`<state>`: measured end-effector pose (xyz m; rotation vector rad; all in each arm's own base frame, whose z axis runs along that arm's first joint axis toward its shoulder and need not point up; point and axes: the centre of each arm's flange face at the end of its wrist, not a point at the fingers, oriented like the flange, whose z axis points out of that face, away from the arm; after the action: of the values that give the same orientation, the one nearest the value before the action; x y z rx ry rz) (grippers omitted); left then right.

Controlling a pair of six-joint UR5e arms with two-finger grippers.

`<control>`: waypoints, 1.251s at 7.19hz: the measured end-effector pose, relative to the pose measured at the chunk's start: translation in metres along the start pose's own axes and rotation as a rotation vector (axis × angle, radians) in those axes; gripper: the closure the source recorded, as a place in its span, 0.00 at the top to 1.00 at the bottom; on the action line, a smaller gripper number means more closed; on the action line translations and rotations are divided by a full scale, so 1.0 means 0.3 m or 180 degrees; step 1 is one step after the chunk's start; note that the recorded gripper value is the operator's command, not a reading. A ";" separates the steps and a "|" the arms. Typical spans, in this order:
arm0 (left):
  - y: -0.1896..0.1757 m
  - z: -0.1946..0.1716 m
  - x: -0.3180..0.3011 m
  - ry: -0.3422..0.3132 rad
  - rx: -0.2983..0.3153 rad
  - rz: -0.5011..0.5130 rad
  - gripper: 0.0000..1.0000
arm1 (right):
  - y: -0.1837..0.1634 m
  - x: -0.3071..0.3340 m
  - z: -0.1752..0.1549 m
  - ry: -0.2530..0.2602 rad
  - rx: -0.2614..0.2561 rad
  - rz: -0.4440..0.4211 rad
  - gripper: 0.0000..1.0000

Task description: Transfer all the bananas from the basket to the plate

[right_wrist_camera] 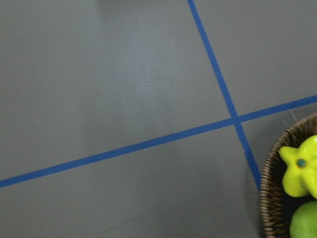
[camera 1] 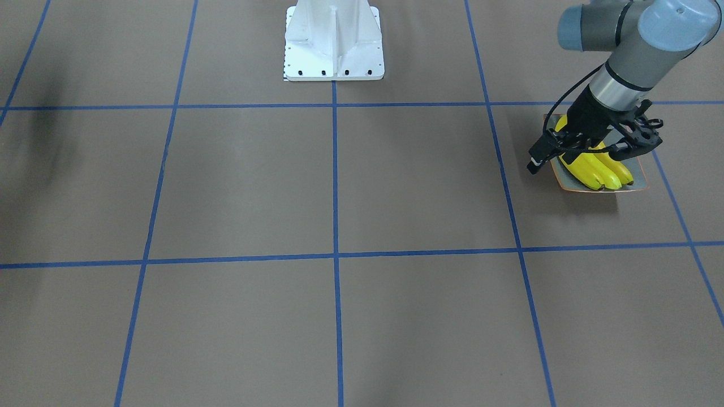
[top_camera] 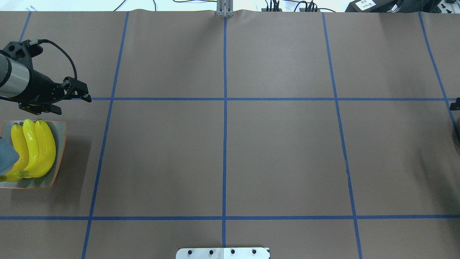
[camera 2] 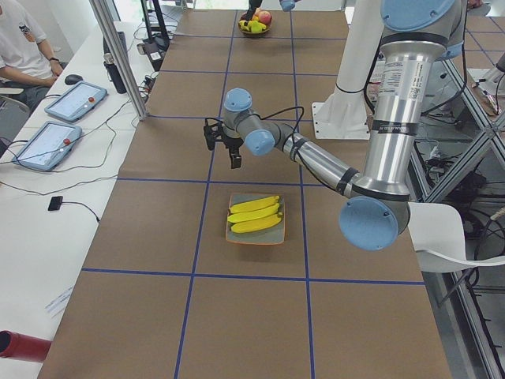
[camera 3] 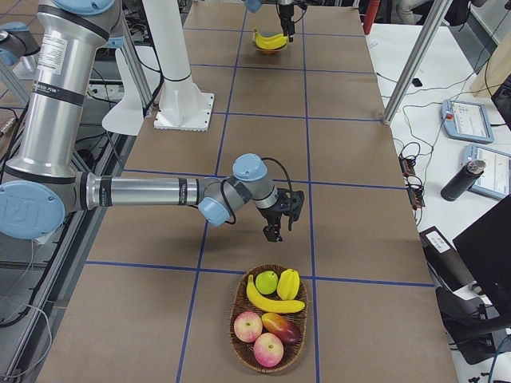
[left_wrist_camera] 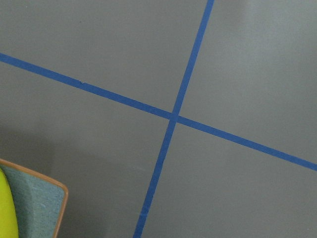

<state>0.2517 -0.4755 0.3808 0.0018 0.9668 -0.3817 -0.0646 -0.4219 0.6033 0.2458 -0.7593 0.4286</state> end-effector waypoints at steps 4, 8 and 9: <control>-0.002 0.002 0.016 0.0016 0.0002 -0.0064 1.00 | -0.203 0.193 0.072 0.0136 0.0056 0.0035 1.00; 0.001 -0.002 0.023 0.0048 0.0009 -0.0146 1.00 | -0.373 0.386 0.213 0.0238 -0.0152 -0.0174 0.95; 0.003 -0.003 0.025 0.0056 0.0010 -0.0167 1.00 | -0.384 0.416 0.240 0.0276 -0.0226 -0.0270 0.92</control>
<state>0.2550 -0.4770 0.3742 -0.0173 0.9851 -0.4322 0.0248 -0.5148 0.7352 0.1908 -0.6753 0.3293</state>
